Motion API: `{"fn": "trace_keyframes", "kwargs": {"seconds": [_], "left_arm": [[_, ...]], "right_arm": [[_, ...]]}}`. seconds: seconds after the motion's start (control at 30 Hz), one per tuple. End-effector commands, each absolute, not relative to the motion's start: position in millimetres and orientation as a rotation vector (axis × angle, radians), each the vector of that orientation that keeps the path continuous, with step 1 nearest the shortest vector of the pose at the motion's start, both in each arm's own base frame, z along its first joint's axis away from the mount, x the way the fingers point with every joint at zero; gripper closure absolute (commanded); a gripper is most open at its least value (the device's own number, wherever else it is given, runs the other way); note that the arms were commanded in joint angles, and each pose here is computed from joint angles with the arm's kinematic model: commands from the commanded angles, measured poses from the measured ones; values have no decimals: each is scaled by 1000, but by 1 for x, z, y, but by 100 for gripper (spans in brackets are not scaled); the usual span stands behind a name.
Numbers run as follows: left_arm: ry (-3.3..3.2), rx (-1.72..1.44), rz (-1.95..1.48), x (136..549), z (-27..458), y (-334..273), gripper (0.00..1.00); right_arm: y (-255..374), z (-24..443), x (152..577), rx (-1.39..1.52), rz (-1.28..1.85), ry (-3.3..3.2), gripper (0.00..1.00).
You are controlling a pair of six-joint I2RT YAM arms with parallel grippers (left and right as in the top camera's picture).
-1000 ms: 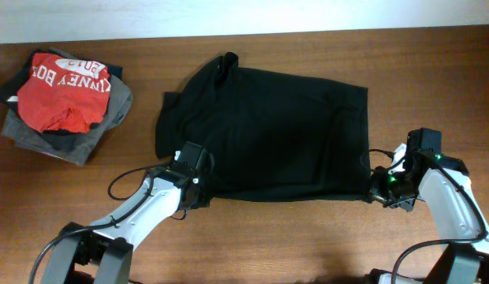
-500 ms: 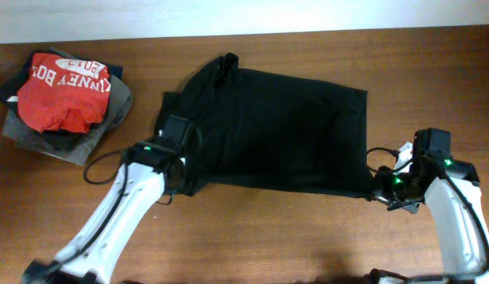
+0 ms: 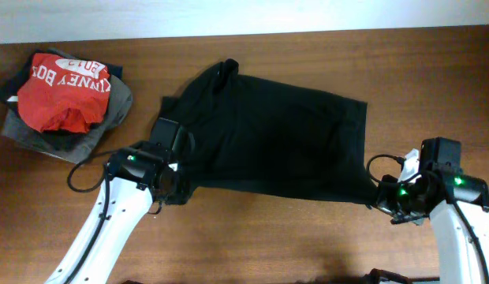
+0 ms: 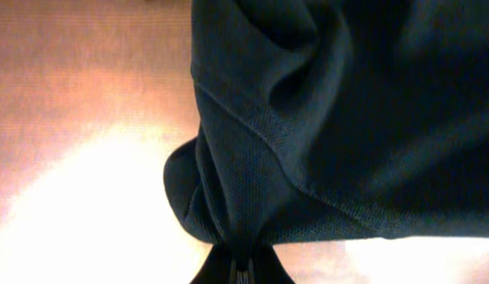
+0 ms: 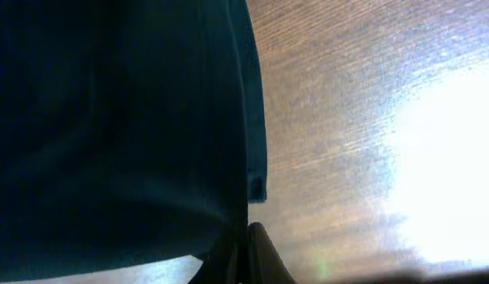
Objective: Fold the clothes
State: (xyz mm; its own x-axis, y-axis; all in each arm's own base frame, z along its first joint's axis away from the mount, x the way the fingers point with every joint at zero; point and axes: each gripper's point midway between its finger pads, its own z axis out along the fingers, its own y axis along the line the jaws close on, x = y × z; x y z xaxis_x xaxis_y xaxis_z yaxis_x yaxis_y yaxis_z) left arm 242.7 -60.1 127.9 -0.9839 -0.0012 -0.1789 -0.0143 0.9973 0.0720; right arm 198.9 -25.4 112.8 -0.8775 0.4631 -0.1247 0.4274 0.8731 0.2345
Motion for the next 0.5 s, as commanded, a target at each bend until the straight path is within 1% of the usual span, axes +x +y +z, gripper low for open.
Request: {"fn": "trace_keyframes", "kwargs": {"seconds": [0.0, 0.13, 0.23, 0.37, 0.47], "left_arm": [[2934, -3, 147, 244, 141, -53, 99], [2866, 9, 121, 261, 144, -58, 99], [2757, -9, 97, 286, 152, -62, 99], [2651, -23, 46, 314, 159, -72, 99], [2620, -27, 32, 330, 156, -77, 100]], "right_arm": [[-29, 133, 208, 652, 284, 2786, 96], [-33, 135, 220, 635, 276, 2741, 96], [-37, 132, 233, 627, 272, 2723, 96], [-42, 121, 247, 630, 274, 2730, 96], [-45, 110, 257, 637, 277, 2746, 96]]}}
